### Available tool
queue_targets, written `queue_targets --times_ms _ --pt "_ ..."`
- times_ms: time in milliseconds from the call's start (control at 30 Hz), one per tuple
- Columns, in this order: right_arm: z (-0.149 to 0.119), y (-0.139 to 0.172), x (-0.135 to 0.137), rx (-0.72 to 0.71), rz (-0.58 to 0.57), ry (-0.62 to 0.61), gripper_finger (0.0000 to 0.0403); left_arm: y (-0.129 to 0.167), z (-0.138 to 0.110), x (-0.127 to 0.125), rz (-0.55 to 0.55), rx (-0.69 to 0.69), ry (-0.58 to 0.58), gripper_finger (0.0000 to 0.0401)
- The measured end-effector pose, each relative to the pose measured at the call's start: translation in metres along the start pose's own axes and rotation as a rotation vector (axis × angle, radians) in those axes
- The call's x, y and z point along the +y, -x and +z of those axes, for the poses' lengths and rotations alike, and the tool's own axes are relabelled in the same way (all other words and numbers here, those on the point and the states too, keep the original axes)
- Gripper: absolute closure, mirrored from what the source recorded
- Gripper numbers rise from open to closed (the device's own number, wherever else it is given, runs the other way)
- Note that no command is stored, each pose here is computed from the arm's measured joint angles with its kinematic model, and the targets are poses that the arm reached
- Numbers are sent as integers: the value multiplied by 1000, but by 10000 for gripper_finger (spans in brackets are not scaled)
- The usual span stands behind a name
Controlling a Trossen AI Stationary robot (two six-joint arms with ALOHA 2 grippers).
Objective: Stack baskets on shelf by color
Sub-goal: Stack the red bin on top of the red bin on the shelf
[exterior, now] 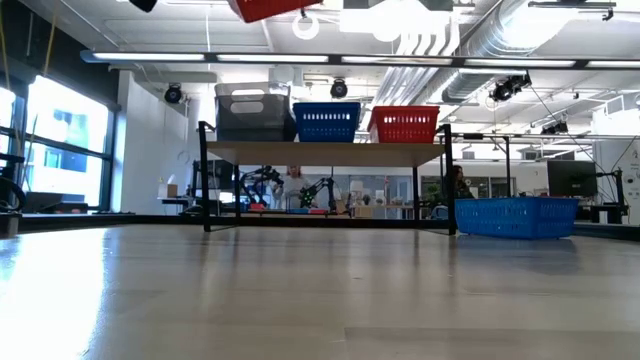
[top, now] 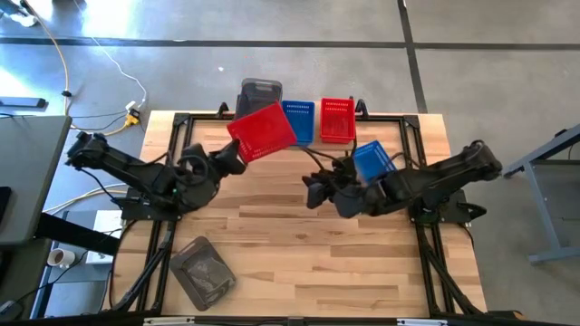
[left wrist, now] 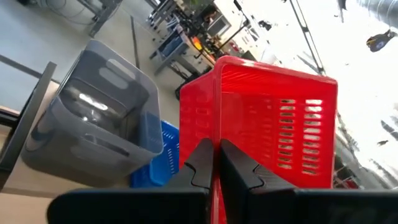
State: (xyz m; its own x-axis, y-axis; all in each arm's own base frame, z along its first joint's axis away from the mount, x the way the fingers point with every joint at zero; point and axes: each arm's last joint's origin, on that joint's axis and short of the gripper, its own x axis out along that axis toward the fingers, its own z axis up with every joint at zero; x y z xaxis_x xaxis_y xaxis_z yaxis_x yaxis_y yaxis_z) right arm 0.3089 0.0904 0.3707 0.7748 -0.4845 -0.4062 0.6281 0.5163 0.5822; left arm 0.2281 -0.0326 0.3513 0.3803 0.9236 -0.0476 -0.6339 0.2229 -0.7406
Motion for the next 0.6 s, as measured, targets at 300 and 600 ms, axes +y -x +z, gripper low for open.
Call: queue_targets --times_ms 300,600 --pt "-13 -25 17 -80 62 -133 258 4 -26 -1 3 -19 -70 401" --pt "-15 -43 17 -126 51 -242 258 3 -37 -1 10 -31 -129 401"
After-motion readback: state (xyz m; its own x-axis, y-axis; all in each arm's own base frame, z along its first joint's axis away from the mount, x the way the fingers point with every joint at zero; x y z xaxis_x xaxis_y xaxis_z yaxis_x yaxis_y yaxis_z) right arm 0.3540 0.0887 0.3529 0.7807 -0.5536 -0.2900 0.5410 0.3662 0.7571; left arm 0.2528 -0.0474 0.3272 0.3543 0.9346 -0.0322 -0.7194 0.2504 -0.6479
